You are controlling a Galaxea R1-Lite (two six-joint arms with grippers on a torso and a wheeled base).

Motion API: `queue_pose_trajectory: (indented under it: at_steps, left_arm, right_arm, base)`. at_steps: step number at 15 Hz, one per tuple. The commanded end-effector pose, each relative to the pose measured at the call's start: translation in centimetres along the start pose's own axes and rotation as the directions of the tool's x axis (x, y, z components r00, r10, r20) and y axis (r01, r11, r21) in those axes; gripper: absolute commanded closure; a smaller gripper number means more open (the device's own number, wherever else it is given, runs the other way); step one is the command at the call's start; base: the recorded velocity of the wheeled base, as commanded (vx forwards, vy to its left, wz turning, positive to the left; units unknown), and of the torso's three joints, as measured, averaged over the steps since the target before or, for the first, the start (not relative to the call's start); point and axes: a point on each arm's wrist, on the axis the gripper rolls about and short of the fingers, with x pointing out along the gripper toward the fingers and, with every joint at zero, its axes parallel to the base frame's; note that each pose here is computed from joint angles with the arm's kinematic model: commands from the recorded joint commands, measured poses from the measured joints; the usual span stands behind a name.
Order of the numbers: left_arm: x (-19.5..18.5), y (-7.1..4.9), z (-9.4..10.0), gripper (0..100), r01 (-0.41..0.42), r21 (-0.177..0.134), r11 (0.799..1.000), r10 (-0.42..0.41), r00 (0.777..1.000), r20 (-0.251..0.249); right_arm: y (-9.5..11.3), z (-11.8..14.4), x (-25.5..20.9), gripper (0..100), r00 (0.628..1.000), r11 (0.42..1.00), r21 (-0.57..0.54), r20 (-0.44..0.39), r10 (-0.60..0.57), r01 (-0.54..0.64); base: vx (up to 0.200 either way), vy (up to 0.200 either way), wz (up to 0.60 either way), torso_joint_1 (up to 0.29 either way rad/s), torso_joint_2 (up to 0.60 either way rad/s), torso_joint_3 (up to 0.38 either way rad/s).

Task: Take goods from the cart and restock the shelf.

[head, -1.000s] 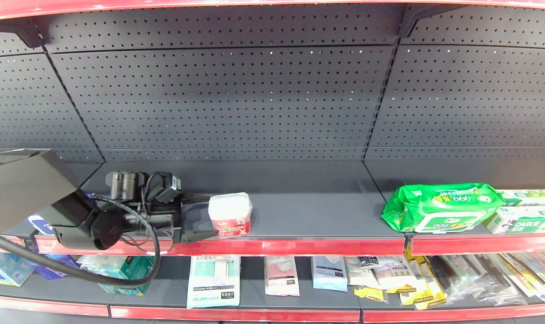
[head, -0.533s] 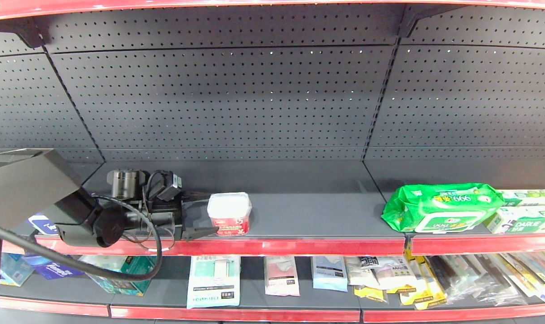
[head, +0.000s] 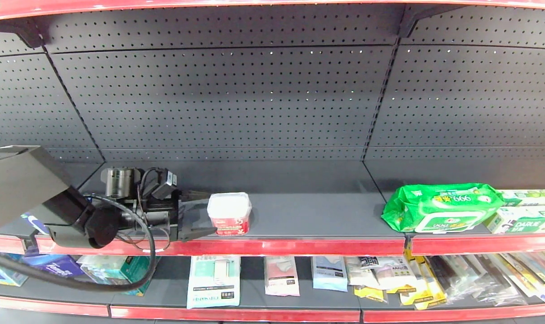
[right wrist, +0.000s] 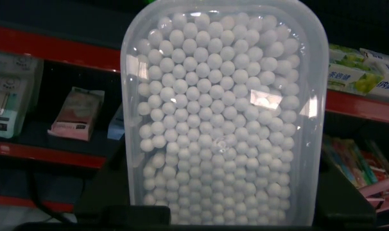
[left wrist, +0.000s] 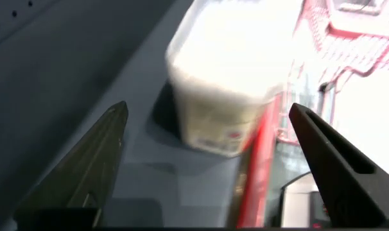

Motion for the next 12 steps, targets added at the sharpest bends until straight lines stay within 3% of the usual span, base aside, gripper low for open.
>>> queue_pose_trajectory:
  at_steps: [1, 3, 5, 6, 7, 8, 9, 10, 11, 12]
  left_arm:
    - [-1.8, -1.6, 3.4, 0, -0.004, 0.003, 1.000, 0.004, 0.999, 0.036]
    - [-2.5, -2.5, 5.1, 0, -0.007, 0.001, 1.000, 0.007, 0.999, 0.054]
    - [-3.0, -2.5, 6.5, 0, -0.027, -0.005, 1.000, 0.028, 0.997, 0.068]
    - [-3.5, -2.0, 7.2, 0, -0.061, -0.006, 0.998, 0.061, 0.995, 0.073]
    - [-4.3, -1.0, 8.0, 0, -0.165, 0.001, 0.986, 0.164, 0.984, 0.074]
    - [-4.9, -0.5, 8.3, 0, -0.252, -0.013, 0.968, 0.252, 0.965, 0.075]
    - [-4.9, -0.4, 8.4, 0, -0.267, -0.016, 0.964, 0.267, 0.961, 0.075]
    - [-5.2, 0.1, 9.4, 0, -0.468, -0.056, 0.882, 0.471, 0.876, 0.104]
    - [-5.2, 0.3, 10.1, 0, -0.594, -0.082, 0.800, 0.600, 0.789, 0.132]
    - [-5.2, 0.3, 11.2, 0, -0.728, -0.125, 0.675, 0.738, 0.660, 0.139]
  right_arm:
    - [0.0, 0.0, 0.0, 100, 1.000, 1.000, 0.000, 0.000, 0.000, 0.000]
    - [0.0, 0.0, 0.0, 100, 1.000, 1.000, 0.000, 0.000, 0.000, 0.000]
    - [0.0, 0.0, 0.0, 100, 1.000, 1.000, 0.000, 0.000, 0.000, 0.000]
    - [0.0, 0.0, 0.0, 100, 1.000, 1.000, 0.000, 0.001, -0.001, 0.001]
    - [0.0, 0.0, 0.0, 100, 1.000, 1.000, 0.001, 0.000, 0.000, 0.000]
    - [0.0, 0.0, 0.0, 100, 1.000, 1.000, 0.001, 0.000, 0.000, 0.000]
    - [0.0, 0.0, 0.0, 100, 1.000, 1.000, 0.001, 0.000, 0.000, 0.000]
    - [0.0, 0.0, 0.0, 100, 1.000, 1.000, 0.004, 0.000, 0.000, 0.000]
    - [0.0, 0.0, 0.0, 100, 1.000, 1.000, 0.009, 0.000, 0.001, -0.001]
    - [0.0, 0.0, 0.0, 100, 1.000, 1.000, 0.014, 0.000, 0.001, -0.001]
  base:
    - [0.000, 0.000, 0.00, 0.000, 0.00, 0.000]
    - [0.000, 0.000, 0.00, 0.000, 0.00, 0.000]
    - [0.000, 0.000, 0.00, 0.000, 0.00, 0.000]
    - [0.000, 0.000, 0.00, 0.000, 0.00, 0.000]
    - [0.000, 0.000, 0.00, 0.000, 0.00, 0.000]
    - [0.000, 0.000, 0.00, 0.000, 0.00, 0.000]
    - [0.000, 0.000, 0.00, 0.000, 0.00, 0.000]
    - [0.000, 0.000, 0.00, 0.000, 0.00, 0.000]
    - [0.000, 0.000, 0.00, 0.000, 0.00, 0.000]
    - [0.000, 0.000, 0.00, 0.000, 0.00, 0.000]
